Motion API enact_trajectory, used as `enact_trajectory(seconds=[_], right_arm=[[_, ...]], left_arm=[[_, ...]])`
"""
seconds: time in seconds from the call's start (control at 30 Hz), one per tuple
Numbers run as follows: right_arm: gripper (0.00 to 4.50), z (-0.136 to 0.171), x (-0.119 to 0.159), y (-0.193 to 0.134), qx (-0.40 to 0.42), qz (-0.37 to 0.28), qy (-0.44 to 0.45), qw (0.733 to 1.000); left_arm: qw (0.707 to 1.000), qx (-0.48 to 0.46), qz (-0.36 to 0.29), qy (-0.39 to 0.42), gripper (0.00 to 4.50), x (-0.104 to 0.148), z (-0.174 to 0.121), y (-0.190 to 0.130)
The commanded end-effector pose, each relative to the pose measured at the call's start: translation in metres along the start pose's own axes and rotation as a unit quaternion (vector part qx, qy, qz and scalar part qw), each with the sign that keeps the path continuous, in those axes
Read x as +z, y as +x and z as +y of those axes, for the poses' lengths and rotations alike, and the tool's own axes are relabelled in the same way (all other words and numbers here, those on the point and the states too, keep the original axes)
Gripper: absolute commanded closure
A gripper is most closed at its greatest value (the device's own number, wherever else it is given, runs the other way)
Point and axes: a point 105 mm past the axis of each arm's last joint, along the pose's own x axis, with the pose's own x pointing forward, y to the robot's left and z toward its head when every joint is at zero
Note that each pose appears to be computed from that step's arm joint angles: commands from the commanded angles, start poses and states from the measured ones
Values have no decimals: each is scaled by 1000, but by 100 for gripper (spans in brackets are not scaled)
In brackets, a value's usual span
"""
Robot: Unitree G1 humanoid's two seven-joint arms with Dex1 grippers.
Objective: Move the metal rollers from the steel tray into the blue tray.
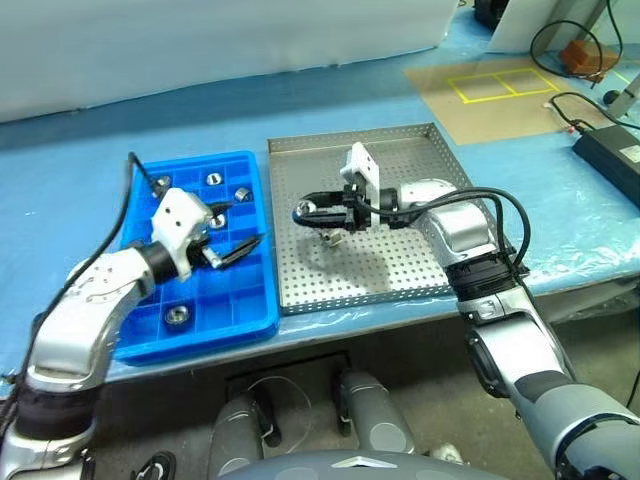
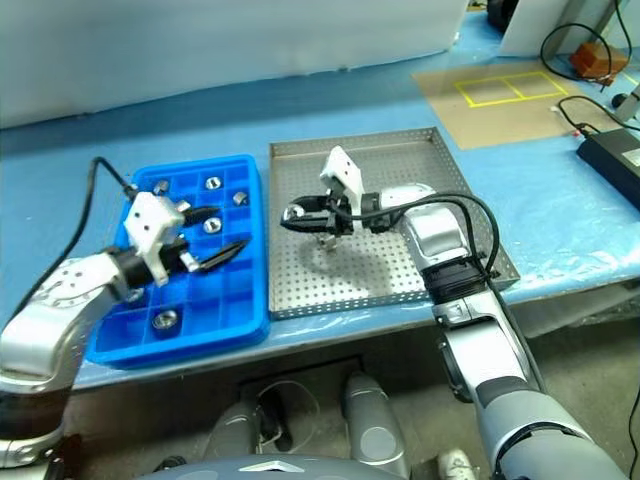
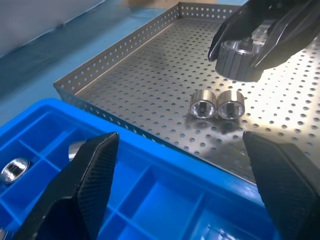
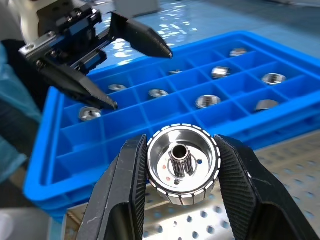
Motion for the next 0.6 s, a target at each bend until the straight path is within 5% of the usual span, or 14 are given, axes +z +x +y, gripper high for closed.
enact_trajectory(seconds=[0.03,0.37,0.6], right_arm=[[287,15,13,24,41,-7,-41,998],[287,8,18,80,28,11,-80,996],[287,-12,14,85,-16,26,-82,996]], left_arm=[[999,43,-25,4,31,19,11,-29],[981,194,-15,21,31,11,30,-68],[973,230,-7,9,31,4,21,-80]])
